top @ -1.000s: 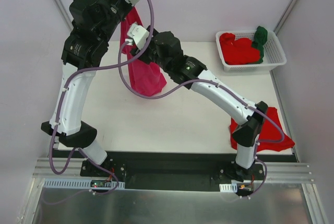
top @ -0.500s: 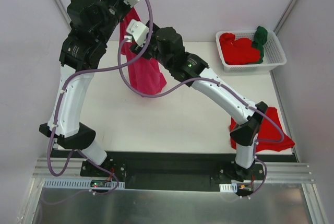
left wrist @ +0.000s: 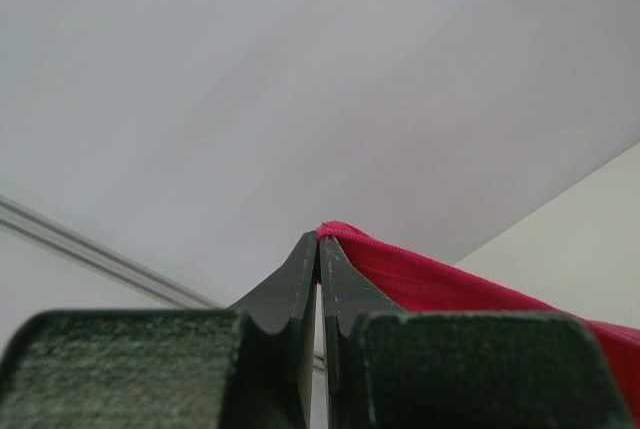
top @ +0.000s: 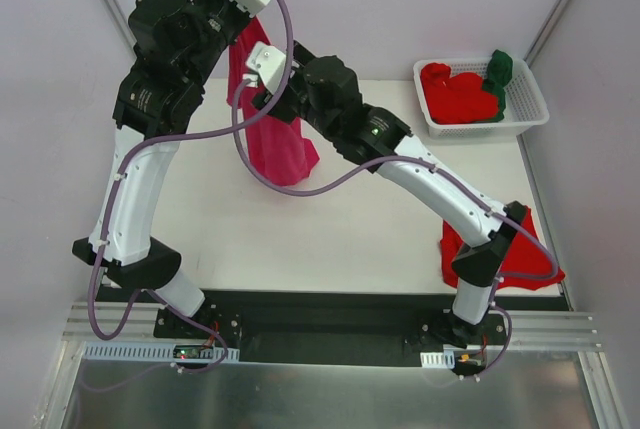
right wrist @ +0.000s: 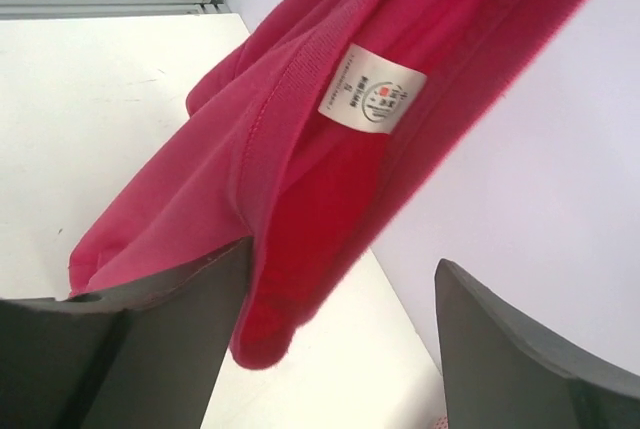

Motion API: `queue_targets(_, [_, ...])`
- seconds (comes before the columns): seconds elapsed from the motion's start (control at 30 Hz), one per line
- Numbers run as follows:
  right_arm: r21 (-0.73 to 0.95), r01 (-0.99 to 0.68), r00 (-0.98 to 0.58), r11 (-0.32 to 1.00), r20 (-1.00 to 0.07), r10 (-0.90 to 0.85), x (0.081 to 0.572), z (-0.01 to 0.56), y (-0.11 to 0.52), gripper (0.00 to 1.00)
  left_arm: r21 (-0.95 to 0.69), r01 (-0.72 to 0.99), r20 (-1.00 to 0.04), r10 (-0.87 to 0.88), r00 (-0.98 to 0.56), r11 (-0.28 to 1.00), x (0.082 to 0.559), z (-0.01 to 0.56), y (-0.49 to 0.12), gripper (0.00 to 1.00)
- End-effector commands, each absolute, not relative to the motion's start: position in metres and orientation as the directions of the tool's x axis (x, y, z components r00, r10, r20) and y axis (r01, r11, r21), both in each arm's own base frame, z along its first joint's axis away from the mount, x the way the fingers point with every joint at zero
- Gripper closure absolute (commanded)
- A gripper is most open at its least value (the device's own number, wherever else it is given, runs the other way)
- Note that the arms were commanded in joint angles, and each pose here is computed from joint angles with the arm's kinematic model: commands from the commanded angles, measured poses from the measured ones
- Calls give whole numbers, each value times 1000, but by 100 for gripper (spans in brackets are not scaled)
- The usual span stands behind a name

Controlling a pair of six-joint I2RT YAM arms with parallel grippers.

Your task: Fold and stack the t-shirts

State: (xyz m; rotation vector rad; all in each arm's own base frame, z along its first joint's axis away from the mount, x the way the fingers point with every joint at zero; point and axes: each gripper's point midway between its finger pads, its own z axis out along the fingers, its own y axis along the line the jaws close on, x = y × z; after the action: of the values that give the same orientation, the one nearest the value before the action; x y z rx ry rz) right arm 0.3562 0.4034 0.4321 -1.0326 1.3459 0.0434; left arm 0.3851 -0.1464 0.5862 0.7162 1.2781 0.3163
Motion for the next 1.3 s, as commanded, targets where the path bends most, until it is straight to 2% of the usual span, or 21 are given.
queue_targets(0.0, [-533,-533,297,657,-845,-445,337,475,370,21,618,86,-749,551,368,782,366,626,-137,100])
queue_targets(0.6, [-508,-486,280,711,-861,-424,374,472,379,19,612,80,-751,546,372,787,365,630,-136,100])
queue_targets(0.77, [-473,-521,296,710,-881,-369,370,483,388,19,617,79,-747,552,370,783,364,629,-135,100])
queue_targets(1.27, [-475,-538,318,696,-879,-355,350,494,394,19,618,83,-748,552,368,782,368,627,-138,100])
